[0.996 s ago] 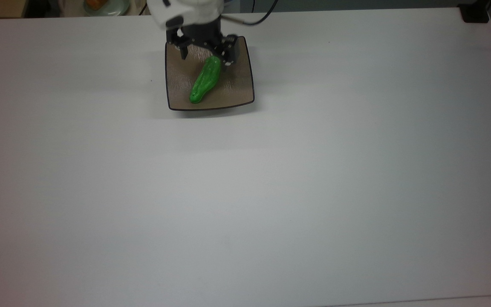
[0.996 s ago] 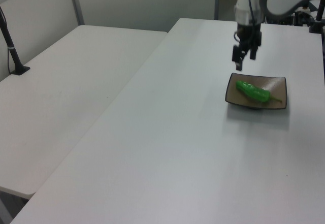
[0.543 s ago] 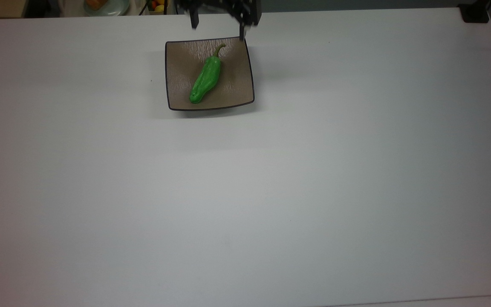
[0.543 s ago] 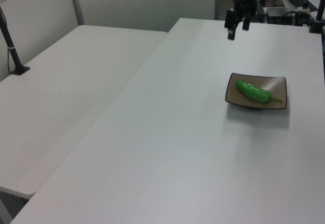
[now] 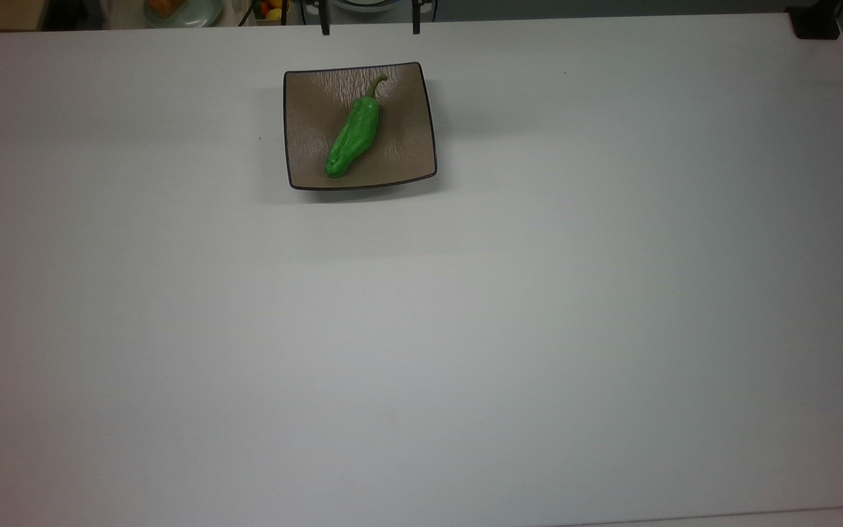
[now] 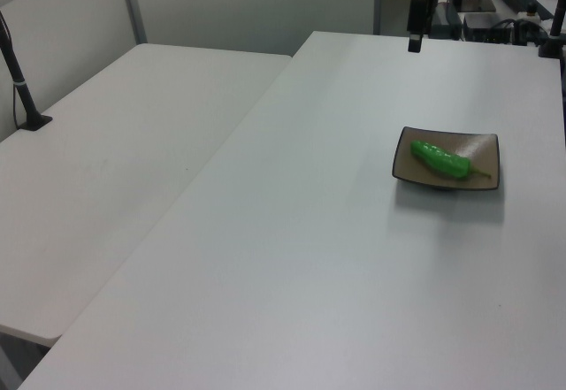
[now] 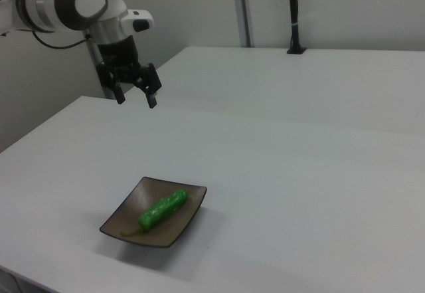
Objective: Chili peppers are placed on a ceramic plate
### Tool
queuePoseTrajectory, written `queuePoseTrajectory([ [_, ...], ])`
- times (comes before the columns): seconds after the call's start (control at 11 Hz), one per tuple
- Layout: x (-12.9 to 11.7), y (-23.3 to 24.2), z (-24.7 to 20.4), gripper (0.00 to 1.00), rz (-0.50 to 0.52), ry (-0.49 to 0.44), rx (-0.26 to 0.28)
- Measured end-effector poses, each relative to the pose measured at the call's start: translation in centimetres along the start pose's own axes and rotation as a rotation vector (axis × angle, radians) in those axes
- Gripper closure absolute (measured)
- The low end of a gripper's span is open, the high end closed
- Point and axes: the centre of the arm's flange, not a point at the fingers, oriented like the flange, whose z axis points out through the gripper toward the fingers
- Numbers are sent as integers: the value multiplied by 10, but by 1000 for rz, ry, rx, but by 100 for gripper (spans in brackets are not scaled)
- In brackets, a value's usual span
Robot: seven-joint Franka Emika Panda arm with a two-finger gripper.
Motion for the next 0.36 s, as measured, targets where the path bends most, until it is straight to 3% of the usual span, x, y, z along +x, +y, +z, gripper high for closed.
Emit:
queuePoseTrajectory([
  [0.36, 2, 22, 2, 0, -113, 12, 87],
])
